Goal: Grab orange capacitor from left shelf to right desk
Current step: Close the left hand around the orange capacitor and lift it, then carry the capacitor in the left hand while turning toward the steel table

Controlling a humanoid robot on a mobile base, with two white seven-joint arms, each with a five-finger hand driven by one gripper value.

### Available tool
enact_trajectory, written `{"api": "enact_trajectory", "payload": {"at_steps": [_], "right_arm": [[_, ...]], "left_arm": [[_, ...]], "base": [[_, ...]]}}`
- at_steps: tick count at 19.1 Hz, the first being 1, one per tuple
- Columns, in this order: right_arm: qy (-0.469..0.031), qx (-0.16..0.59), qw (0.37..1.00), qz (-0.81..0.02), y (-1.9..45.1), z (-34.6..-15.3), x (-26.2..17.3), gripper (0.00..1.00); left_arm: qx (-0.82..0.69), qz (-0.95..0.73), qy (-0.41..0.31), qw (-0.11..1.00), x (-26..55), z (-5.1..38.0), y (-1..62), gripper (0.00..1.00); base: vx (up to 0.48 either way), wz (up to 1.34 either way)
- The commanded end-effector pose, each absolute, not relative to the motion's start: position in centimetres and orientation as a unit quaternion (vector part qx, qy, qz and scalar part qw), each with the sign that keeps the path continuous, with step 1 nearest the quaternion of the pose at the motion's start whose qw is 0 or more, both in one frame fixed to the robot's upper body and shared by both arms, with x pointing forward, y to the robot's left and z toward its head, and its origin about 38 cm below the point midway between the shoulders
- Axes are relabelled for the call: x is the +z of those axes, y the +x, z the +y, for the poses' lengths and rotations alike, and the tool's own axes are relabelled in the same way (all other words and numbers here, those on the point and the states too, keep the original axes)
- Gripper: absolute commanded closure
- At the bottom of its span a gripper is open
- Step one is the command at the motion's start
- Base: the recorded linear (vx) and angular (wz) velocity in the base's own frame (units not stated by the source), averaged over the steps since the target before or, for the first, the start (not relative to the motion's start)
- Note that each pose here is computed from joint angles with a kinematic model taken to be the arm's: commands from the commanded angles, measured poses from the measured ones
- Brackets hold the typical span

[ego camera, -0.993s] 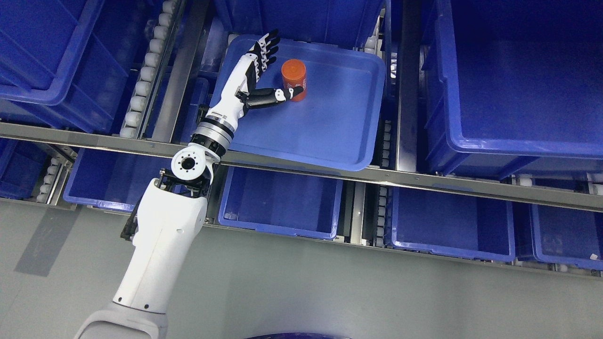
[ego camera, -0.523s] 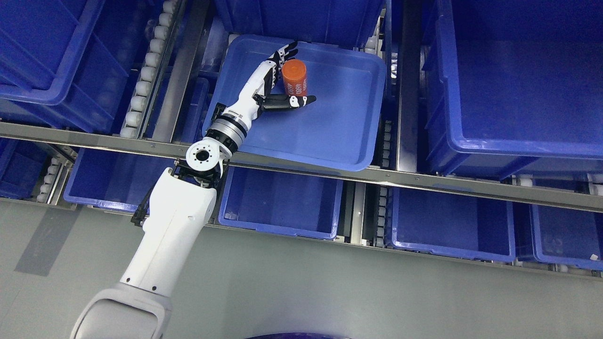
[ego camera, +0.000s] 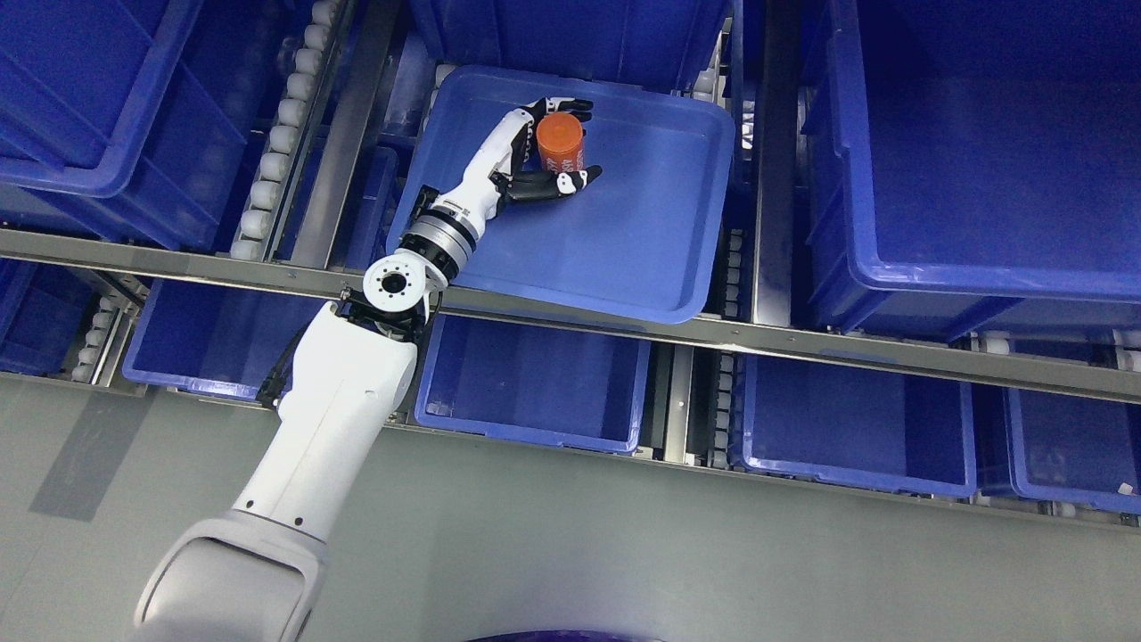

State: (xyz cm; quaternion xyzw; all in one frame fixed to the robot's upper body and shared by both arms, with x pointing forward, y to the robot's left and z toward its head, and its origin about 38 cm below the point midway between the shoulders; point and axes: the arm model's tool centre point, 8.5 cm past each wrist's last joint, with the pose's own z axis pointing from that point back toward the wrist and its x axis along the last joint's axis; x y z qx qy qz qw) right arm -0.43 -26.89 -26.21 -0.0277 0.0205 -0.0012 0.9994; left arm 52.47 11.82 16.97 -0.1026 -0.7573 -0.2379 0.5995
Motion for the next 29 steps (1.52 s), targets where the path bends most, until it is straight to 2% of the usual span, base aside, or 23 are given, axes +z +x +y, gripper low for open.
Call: {"api": "enact_trajectory", "payload": {"at_steps": [1,3,4,8,13,19,29], "right_arm": [[-0.036,-0.003,0.999,0.003,0.8,-28.0,-26.2,0.00],[-0.036,-0.003,0.999,0.003,0.8,-28.0,-26.2,0.00],[-0.037,-0.003,0.999,0.003,0.8,-28.0,-26.2,0.00],[-0.036,-0.003,0.999,0.003,0.8,-28.0,-26.2,0.00],[-0.036,-0.003,0.999,0.003,0.8,-28.0,-26.2,0.00],[-0.036,-0.003,0.999,0.003,0.8,-28.0,-26.2,0.00],[-0.036,-0.003,0.999,0.003,0.8,-28.0,-26.2,0.00]], "left_arm": [[-0.222,-0.752,-0.111,0.611,14.7,12.9,52.6,0.80],[-0.209,-0.770,-0.122,0.591,15.0,13.1,52.3,0.98],[-0.205,-0.777,-0.125,0.582,15.3,13.2,52.3,1.00],[-0.159,-0.821,-0.139,0.531,19.5,14.4,52.2,1.00],[-0.157,-0.879,-0.171,0.417,25.8,13.9,47.0,1.00],[-0.149,-0.914,-0.176,0.333,28.7,14.3,43.0,0.99],[-0.144,-0.922,-0.171,0.315,29.2,14.7,42.7,0.99]], "base": [[0.000,0.00],[0.000,0.00],[0.000,0.00],[0.002,0.00],[-0.012,-0.01],[-0.178,-0.06],[-0.257,-0.32]]}}
